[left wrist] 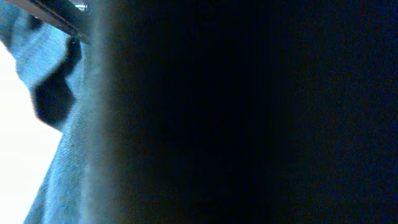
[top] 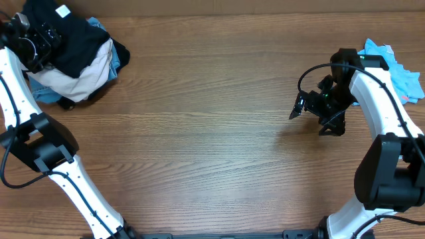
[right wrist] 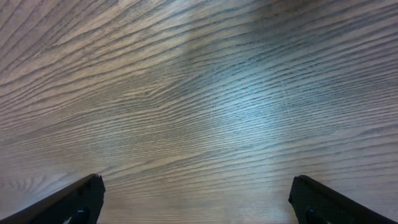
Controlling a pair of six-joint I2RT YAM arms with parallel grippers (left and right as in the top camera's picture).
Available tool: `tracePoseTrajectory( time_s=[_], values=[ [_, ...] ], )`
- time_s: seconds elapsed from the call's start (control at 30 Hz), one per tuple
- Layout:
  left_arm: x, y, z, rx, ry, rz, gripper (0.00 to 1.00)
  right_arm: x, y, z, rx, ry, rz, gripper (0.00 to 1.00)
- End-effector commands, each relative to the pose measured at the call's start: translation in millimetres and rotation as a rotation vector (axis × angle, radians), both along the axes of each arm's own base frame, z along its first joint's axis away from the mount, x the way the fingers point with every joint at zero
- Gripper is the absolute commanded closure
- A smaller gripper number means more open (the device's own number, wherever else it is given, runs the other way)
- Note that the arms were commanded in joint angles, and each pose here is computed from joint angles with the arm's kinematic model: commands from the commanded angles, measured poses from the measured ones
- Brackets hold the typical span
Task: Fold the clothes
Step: 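Carry the folded black shirt to the top-left clothes pile and drop it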
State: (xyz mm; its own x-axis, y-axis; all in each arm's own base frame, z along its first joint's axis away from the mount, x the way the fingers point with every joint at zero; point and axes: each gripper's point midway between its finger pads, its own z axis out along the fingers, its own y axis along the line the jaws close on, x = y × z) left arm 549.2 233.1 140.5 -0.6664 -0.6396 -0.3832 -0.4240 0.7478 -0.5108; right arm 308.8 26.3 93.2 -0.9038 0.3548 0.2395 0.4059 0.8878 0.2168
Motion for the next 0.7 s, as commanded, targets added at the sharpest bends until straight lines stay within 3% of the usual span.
tracePoseTrajectory(
  time_s=[0.0, 0.1, 0.37, 0.4, 0.43, 0.47, 0.5, 0.57, 0.67],
  values=[
    [-24, 29, 17, 0.078, 0.097, 0.219, 0.0, 7, 2, 9, 0.014, -0.036, -0.007, 0.0],
    [-44, 35, 28, 0.063, 0.159, 0.348, 0.0, 7, 2, 9, 0.014, -0.037, -0.006, 0.0],
    [-71, 24, 102, 0.114, 0.088, 0.369, 0.0, 7, 2, 9, 0.014, -0.041, -0.001, 0.0],
    [-75, 22, 107, 0.115, 0.088, 0.367, 0.04, 7, 2, 9, 0.014, -0.041, -0.001, 0.0],
    [-73, 21, 114, 0.112, 0.064, 0.362, 0.34, 7, 2, 9, 0.014, -0.043, 0.002, 0.0],
    [-63, 16, 123, 0.093, 0.01, 0.335, 0.71, 7, 2, 9, 0.014, -0.043, 0.002, 0.0],
    [-50, 12, 133, 0.08, -0.059, 0.306, 0.96, 8, 2, 9, 0.014, -0.043, 0.002, 0.0],
    [-23, 19, 147, 0.167, -0.176, 0.256, 0.96, 7, 2, 9, 0.014, -0.042, 0.002, 0.0],
    [0, 25, 138, 0.229, -0.228, 0.206, 0.96, 7, 2, 9, 0.014, -0.042, 0.002, 0.0]
  ],
)
